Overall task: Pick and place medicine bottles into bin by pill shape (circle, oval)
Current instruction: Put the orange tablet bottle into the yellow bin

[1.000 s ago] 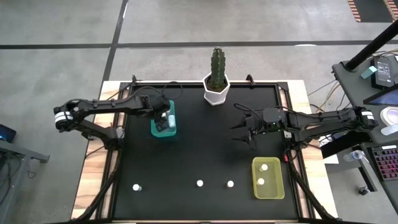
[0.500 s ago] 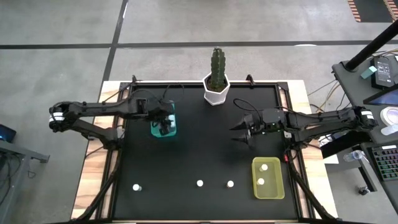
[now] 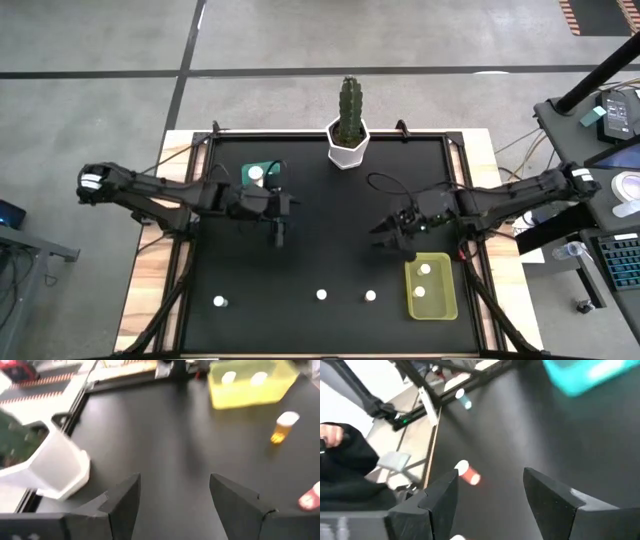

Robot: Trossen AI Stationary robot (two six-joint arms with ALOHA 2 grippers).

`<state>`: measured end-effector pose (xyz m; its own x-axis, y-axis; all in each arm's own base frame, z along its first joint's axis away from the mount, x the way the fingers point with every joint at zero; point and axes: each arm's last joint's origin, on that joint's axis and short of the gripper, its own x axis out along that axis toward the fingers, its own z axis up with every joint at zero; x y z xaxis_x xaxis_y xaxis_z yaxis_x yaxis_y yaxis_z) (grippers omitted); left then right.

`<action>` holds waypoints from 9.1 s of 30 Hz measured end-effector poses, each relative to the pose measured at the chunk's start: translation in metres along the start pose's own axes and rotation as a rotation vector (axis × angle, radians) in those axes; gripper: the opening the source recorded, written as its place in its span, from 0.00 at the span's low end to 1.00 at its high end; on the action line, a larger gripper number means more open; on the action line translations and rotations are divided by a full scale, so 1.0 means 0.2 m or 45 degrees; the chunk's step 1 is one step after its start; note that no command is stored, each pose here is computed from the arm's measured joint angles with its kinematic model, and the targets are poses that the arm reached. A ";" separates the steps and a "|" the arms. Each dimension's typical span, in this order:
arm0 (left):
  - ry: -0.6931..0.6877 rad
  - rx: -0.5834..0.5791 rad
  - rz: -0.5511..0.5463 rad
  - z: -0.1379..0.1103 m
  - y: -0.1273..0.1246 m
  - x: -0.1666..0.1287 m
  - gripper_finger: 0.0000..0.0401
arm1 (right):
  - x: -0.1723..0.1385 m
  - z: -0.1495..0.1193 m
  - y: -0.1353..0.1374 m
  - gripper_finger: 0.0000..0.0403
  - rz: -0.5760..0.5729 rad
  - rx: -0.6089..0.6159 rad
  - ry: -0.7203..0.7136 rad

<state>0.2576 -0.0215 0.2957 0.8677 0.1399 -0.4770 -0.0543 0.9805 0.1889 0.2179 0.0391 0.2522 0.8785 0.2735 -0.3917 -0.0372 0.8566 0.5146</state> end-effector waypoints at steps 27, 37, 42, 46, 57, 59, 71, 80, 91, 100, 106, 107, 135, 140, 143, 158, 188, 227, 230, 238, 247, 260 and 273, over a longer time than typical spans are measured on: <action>-0.350 -0.084 -0.286 0.11 -0.37 0.00 0.55 | 0.33 -0.22 0.61 0.53 -0.743 0.377 0.746; -0.402 -0.048 -0.378 0.11 -0.57 -0.07 0.55 | 0.34 -0.26 0.82 0.53 -0.968 0.475 0.781; -0.400 -0.032 -0.337 0.10 -0.61 -0.10 0.55 | 0.34 -0.25 0.88 0.53 -0.984 0.595 0.768; -0.365 0.035 -0.279 0.08 -0.61 -0.09 0.55 | 0.34 -0.23 0.90 0.53 -0.996 0.714 0.734; -0.140 0.189 -0.157 -0.02 -0.60 -0.12 0.55 | 0.39 -0.11 0.90 0.53 -1.011 0.961 0.610; -0.143 0.174 -0.149 -0.02 -0.60 -0.14 0.55 | 0.43 -0.08 0.89 0.53 -1.012 0.962 0.603; -0.097 0.227 -0.155 -0.12 -0.59 -0.19 0.55 | 0.58 -0.02 0.80 0.53 -1.090 1.058 0.602; -0.144 0.146 -0.159 -0.16 -0.52 -0.26 0.55 | 0.67 -0.02 0.71 0.53 -1.148 1.109 0.658; -0.188 0.084 -0.146 -0.20 -0.49 -0.29 0.55 | 0.76 -0.06 0.63 0.53 -1.212 1.074 0.706; -0.213 0.066 -0.139 -0.19 -0.48 -0.31 0.55 | 0.85 -0.15 0.59 0.53 -1.280 1.068 0.784; -0.206 0.072 -0.139 -0.20 -0.48 -0.30 0.55 | 0.90 -0.21 0.56 0.53 -1.304 1.051 0.846; -0.207 0.072 -0.139 -0.20 -0.48 -0.30 0.55 | 0.91 -0.22 0.56 0.53 -1.307 1.046 0.849; -0.208 0.071 -0.138 -0.20 -0.48 -0.30 0.55 | 0.92 -0.24 0.53 0.52 -1.336 1.005 0.817; -0.207 0.071 -0.138 -0.20 -0.48 -0.30 0.55 | 0.92 -0.24 0.53 0.42 -1.333 1.005 0.816; -0.207 0.071 -0.138 -0.20 -0.48 -0.30 0.55 | 0.92 -0.24 0.53 0.35 -1.330 0.998 0.820; -0.207 0.071 -0.138 -0.20 -0.48 -0.30 0.55 | 0.91 -0.23 0.54 0.29 -1.305 0.994 0.819; -0.232 0.054 -0.142 -0.19 -0.49 -0.30 0.55 | 0.14 -0.04 0.88 0.28 -1.257 0.858 0.890; -0.231 0.055 -0.142 -0.19 -0.49 -0.30 0.55 | -0.14 -0.41 0.45 0.28 -1.275 0.898 0.910; -0.230 0.055 -0.141 -0.19 -0.49 -0.30 0.55 | -0.11 -0.44 0.43 0.28 -1.251 0.904 0.908; -0.230 0.055 -0.142 -0.19 -0.49 -0.30 0.55 | -0.08 -0.50 0.39 0.28 -1.214 0.911 0.916; -0.230 0.056 -0.142 -0.19 -0.49 -0.30 0.55 | -0.05 -0.56 0.40 0.28 -1.165 0.730 1.023; -0.230 0.056 -0.141 -0.19 -0.49 -0.30 0.55 | -0.01 -0.64 0.42 0.28 -1.199 0.606 1.109; -0.229 0.057 -0.142 -0.19 -0.49 -0.30 0.55 | -0.02 -0.63 0.42 0.41 -1.195 0.614 1.104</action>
<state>0.1917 -0.1199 0.2737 0.9415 0.0005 -0.3370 0.0652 0.9809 0.1833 0.1511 0.1649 0.2001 -0.1033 0.0160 -0.9945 0.7276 0.6830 -0.0646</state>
